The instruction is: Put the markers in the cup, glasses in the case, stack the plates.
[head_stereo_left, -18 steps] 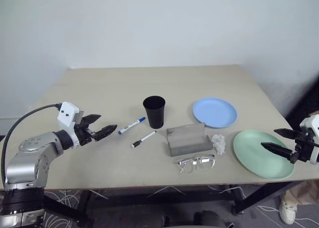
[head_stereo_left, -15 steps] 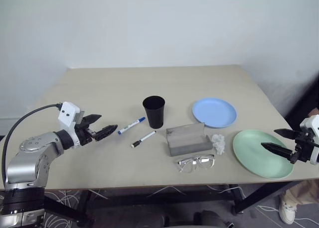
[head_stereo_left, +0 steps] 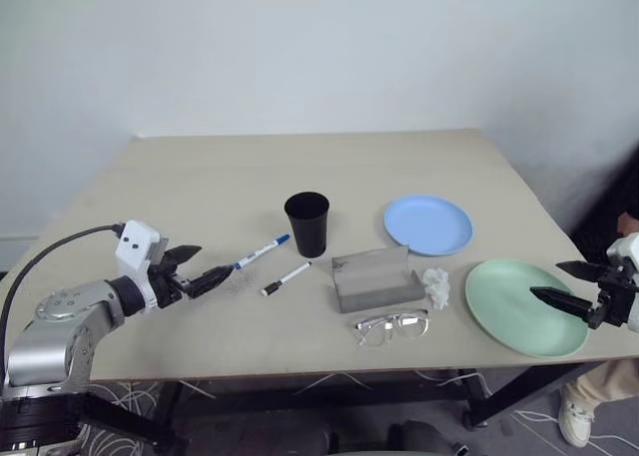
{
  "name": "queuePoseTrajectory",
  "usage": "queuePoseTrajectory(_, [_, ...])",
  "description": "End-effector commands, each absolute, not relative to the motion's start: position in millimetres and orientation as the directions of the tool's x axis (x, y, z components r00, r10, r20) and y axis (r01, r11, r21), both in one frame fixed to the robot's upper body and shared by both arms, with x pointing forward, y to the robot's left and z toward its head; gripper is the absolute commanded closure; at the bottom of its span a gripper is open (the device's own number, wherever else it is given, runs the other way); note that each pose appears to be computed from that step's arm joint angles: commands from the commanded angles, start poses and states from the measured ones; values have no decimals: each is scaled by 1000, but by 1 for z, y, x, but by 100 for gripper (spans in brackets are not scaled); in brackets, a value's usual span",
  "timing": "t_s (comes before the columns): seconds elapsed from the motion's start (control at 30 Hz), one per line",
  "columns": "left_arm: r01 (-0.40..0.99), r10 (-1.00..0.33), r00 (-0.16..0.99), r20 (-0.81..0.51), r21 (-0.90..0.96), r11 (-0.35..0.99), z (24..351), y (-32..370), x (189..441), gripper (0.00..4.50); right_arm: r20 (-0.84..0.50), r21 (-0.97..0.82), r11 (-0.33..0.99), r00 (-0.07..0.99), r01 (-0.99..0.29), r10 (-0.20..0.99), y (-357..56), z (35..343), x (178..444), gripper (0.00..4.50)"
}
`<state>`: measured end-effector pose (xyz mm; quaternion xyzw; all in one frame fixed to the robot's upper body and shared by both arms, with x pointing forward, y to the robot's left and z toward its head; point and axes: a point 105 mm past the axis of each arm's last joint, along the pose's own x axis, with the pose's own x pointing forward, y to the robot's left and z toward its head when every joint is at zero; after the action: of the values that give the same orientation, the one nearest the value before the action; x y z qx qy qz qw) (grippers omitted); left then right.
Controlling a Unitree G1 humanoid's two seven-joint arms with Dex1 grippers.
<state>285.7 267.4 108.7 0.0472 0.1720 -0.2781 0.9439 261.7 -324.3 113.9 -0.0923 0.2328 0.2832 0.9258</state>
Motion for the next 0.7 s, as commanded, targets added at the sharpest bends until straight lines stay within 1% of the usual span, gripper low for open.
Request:
queuePoseTrajectory(0.03, [534, -503, 813, -293, 33, 845, 127, 265, 286, 3, -468, -78, 834, 759, -546, 453, -336, 129, 271, 0])
queuePoseTrajectory(0.17, [528, -502, 819, -279, 24, 849, 124, 258, 285, 3, -495, -65, 877, 778, -477, 386, -358, 123, 276, 0])
queuePoseTrajectory(0.3, [514, -491, 826, -277, 12, 858, 121, 255, 280, 3, -546, -23, 923, 778, -383, 310, -380, 108, 279, 0])
queuePoseTrajectory(0.4, [513, -492, 827, -271, 7, 859, 122, 254, 275, 3, -567, -13, 937, 775, -348, 280, -388, 100, 282, 0])
queuePoseTrajectory(0.47, [500, -480, 833, -275, 1, 866, 119, 256, 271, 3, -576, 5, 954, 779, -300, 248, -393, 93, 286, 0])
queuePoseTrajectory(0.53, [494, -476, 835, -277, -2, 869, 117, 257, 269, 3, -583, 17, 959, 776, -284, 241, -394, 90, 289, 0])
queuePoseTrajectory(0.7, [489, -473, 838, -271, -10, 872, 117, 256, 270, 3, -642, 89, 971, 732, -223, 227, -397, 66, 275, 0])
